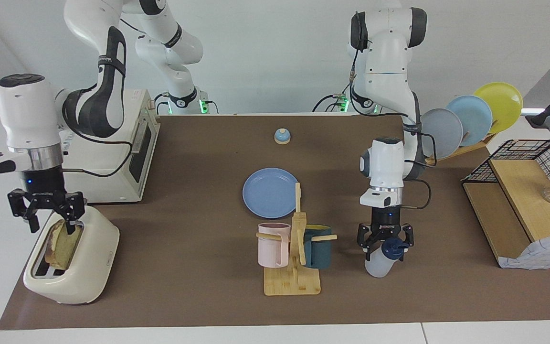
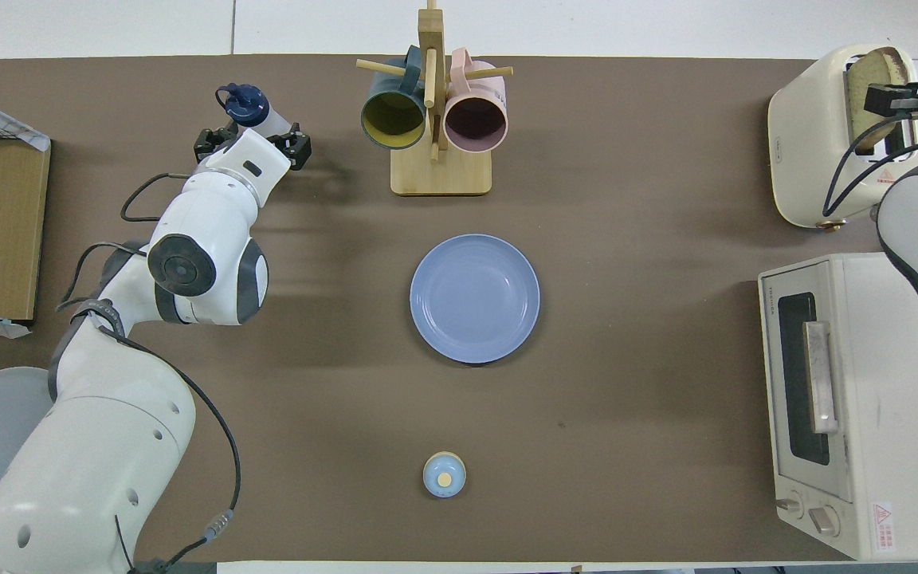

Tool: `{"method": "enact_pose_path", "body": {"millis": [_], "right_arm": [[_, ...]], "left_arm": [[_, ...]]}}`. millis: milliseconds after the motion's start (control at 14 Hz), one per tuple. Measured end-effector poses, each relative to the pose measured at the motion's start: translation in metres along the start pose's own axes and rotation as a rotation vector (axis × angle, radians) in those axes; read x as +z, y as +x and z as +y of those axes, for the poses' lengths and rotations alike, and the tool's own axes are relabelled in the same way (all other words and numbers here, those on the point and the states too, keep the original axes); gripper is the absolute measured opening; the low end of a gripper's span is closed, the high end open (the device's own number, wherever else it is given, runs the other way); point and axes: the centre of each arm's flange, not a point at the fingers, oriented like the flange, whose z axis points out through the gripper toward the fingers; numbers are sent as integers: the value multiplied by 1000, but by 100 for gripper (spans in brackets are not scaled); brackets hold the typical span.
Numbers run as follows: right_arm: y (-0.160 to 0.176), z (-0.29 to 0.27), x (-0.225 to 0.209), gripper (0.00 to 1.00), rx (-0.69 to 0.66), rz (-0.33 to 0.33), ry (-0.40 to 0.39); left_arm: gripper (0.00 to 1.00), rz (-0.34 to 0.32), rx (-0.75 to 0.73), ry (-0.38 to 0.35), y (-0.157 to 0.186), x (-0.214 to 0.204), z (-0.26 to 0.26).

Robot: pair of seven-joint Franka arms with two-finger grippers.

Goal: Put bread on plate and add seasoning
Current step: 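Reach the left gripper to the blue-capped shaker and grasp it, then pull the bread slice from the toaster with the right gripper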

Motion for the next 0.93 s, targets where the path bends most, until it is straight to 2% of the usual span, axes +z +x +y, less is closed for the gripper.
{"method": "enact_pose_path", "body": {"millis": [215,358,644,787,931], "right_arm": [[-2,0,1,30,1,-21,4],[2,1,-3,12,-5,-65,13],[33,6,-47,11,-54,-185,39],[50,-2,-76,11,-83,-187,49],[61,-34,-103,7,-148,-182,51]], "left_arm": [[100,-22,0,6,-3,6,-3],[100,-31,-3,11,-2,9,-6],[100,-43,-17,9,4,10,-5],[100,-47,-37,12,4,11,-6],[100,-49,-55,16,3,12,-10]]}}
